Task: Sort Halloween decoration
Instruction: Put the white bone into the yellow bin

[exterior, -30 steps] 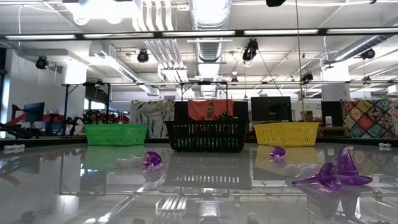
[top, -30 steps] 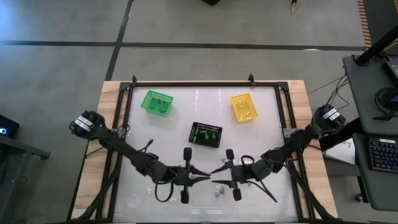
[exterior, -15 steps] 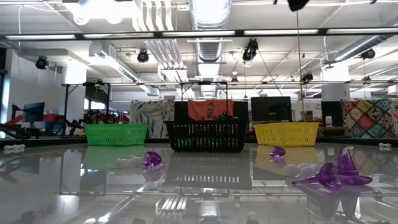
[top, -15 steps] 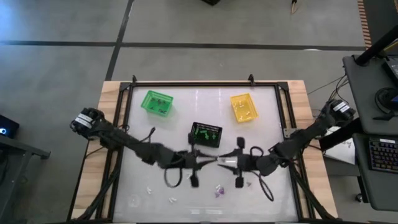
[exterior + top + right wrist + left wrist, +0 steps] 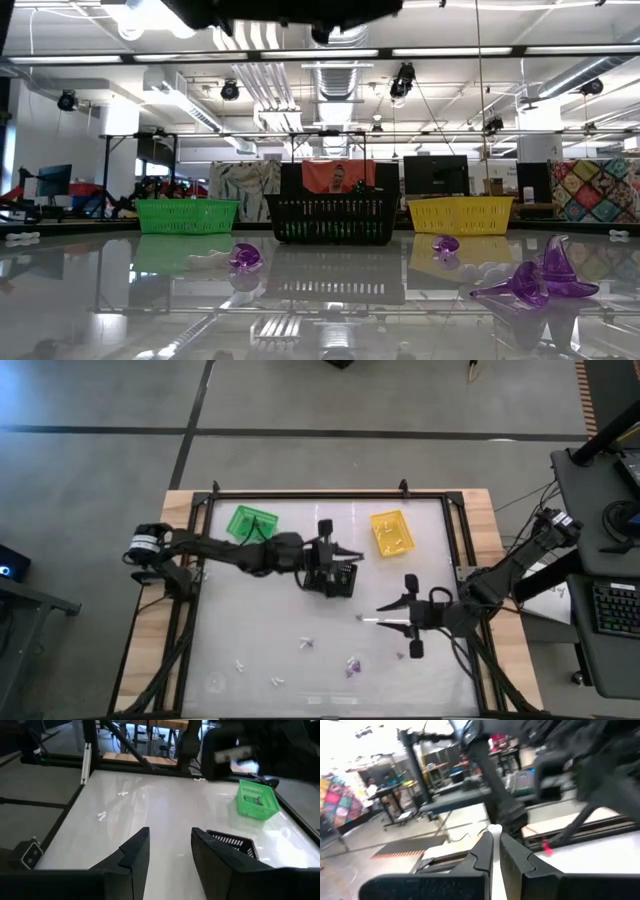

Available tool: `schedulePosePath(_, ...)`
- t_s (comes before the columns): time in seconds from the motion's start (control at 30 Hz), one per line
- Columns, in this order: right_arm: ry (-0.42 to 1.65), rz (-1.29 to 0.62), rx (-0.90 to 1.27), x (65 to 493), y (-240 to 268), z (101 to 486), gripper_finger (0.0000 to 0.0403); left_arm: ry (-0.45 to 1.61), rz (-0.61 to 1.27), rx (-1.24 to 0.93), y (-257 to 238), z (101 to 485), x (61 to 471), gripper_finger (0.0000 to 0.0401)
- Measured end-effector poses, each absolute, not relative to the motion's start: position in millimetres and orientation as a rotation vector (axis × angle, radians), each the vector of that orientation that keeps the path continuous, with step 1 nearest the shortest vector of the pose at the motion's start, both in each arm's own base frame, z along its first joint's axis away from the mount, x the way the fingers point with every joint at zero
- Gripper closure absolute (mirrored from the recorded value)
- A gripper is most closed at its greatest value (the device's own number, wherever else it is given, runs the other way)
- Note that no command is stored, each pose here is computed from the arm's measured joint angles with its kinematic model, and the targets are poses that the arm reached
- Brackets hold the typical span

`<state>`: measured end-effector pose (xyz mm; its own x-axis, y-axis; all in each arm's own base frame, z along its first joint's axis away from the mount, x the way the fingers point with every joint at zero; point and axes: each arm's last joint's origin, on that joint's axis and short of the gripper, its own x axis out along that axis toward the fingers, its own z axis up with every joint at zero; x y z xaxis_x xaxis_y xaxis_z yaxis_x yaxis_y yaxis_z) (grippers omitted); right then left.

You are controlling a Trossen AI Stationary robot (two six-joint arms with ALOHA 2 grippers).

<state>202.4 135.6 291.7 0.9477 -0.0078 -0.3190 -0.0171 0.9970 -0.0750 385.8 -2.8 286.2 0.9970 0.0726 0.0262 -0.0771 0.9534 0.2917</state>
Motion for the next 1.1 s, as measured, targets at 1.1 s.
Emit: schedulePosePath(1.1,0.216,-0.122,-0.015,193,124,310,0.0266,0.255,0.212,0.226,110,191,511,0.0401)
